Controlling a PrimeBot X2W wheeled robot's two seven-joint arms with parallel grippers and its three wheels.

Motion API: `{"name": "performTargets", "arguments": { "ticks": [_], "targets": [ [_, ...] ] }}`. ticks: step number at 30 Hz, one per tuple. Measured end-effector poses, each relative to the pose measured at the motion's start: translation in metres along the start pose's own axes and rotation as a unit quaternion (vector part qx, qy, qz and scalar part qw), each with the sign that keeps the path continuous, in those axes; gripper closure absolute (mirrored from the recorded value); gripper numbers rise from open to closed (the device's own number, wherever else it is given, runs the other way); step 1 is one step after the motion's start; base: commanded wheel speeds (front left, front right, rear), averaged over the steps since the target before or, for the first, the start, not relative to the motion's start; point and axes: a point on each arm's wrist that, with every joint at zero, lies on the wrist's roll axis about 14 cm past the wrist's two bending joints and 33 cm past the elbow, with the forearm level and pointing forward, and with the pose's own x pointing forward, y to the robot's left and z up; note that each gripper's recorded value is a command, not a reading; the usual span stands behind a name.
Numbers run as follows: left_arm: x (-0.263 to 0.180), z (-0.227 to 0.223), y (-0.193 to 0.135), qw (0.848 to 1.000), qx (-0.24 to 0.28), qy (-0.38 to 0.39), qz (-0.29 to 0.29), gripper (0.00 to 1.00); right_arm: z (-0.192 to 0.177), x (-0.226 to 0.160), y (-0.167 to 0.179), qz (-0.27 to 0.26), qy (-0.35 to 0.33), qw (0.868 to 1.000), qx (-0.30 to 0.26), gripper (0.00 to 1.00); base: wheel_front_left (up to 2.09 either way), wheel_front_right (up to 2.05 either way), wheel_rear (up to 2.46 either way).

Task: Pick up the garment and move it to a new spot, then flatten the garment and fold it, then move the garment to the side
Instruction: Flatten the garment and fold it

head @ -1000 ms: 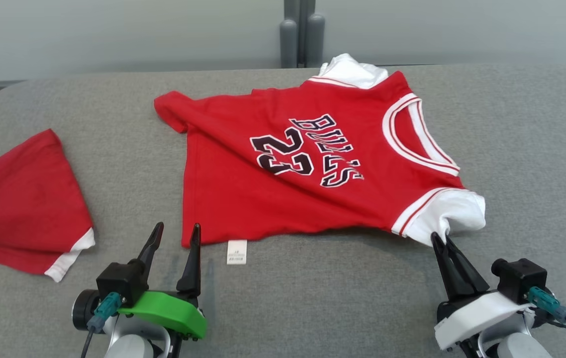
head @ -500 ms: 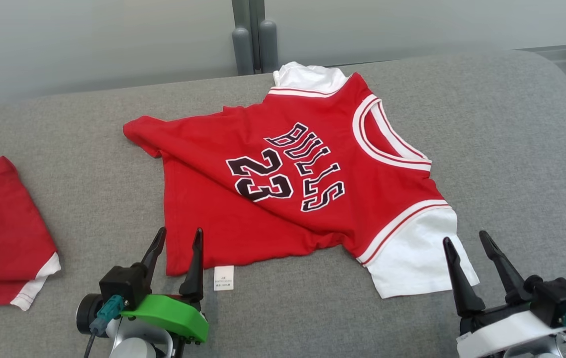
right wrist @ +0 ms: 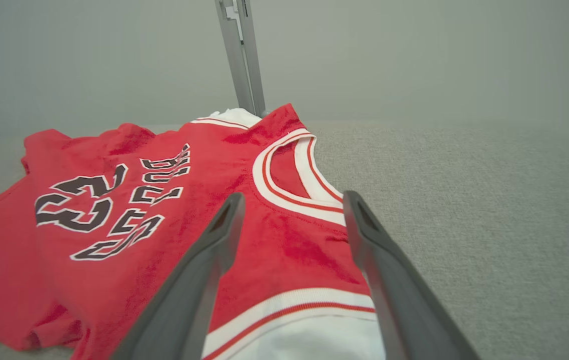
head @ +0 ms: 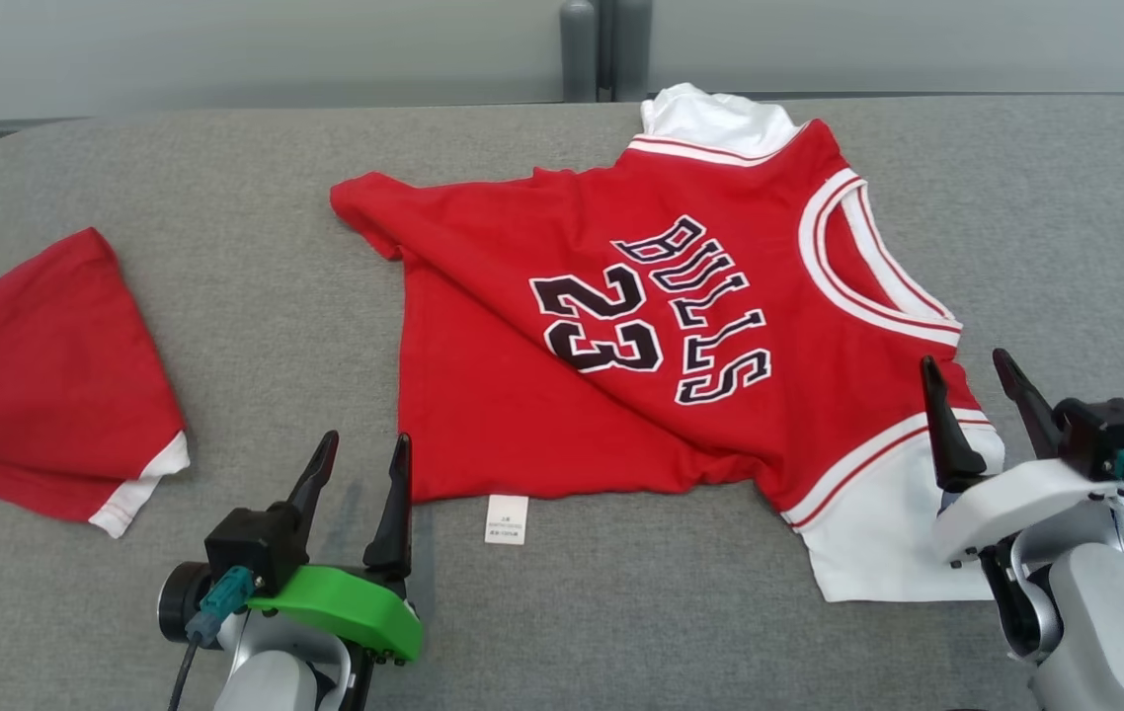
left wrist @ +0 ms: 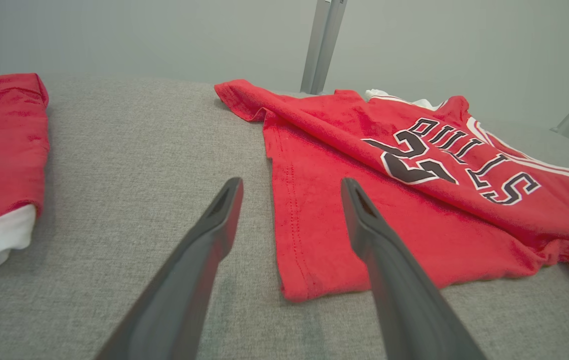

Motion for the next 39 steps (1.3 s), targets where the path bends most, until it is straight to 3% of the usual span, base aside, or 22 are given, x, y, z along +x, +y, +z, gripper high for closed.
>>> {"name": "performTargets", "arguments": {
  "ticks": [8, 18, 19, 20, 22, 26, 34, 35, 36, 39],
  "targets": [
    [-0.012, 0.0, 0.017, 1.0, -0.004, 0.0, 0.029, 0.0, -0.027, 0.041, -0.014, -0.005, 0.074, 0.997, -0.015, 0.0, 0.0, 0.0, 0.0],
    [-0.02, -0.002, 0.036, 0.998, -0.005, 0.003, 0.061, 0.0, -0.067, 0.057, -0.026, -0.025, 0.143, 0.989, 0.004, 0.0, 0.0, 0.0, 0.0],
    [-0.021, -0.002, 0.037, 0.998, -0.005, 0.003, 0.062, 0.0, -0.071, 0.057, -0.024, -0.024, 0.151, 0.988, 0.006, 0.1, 0.0, 0.0, 0.0],
    [-0.02, -0.002, 0.038, 0.998, -0.005, 0.003, 0.063, 0.0, -0.074, 0.058, -0.023, -0.022, 0.155, 0.988, 0.005, 0.5, 0.0, 0.0, 0.0],
    [-0.019, -0.002, 0.038, 0.998, -0.004, 0.003, 0.063, 0.0, -0.078, 0.061, -0.022, -0.022, 0.16, 0.987, 0.007, 1.0, 0.0, 0.0, 0.0],
    [-0.019, -0.003, 0.042, 0.998, -0.004, 0.005, 0.068, 0.0, -0.076, 0.07, -0.03, -0.031, 0.15, 0.988, 0.001, 1.0, 0.0, 0.0, 0.0],
    [-0.019, -0.005, 0.041, 0.998, -0.004, 0.008, 0.067, 0.0, -0.064, 0.065, -0.079, -0.102, 0.128, 0.986, -0.008, 0.99, 0.0, 0.0, 0.0],
    [-0.02, -0.005, 0.04, 0.998, -0.003, 0.009, 0.066, 0.0, -0.062, 0.063, -0.082, -0.108, 0.125, 0.986, -0.006, 0.38, 0.0, 0.0, 0.0],
    [-0.021, -0.005, 0.04, 0.998, -0.003, 0.009, 0.065, 0.0, -0.059, 0.062, -0.082, -0.112, 0.121, 0.986, -0.004, 0.0, 0.0, 0.0, 0.0],
    [-0.026, -0.006, 0.038, 0.998, -0.003, 0.011, 0.065, 0.0, -0.038, 0.059, -0.075, -0.113, 0.081, 0.99, 0.005, 0.0, 0.0, 0.0, 0.0]
  ]
}}
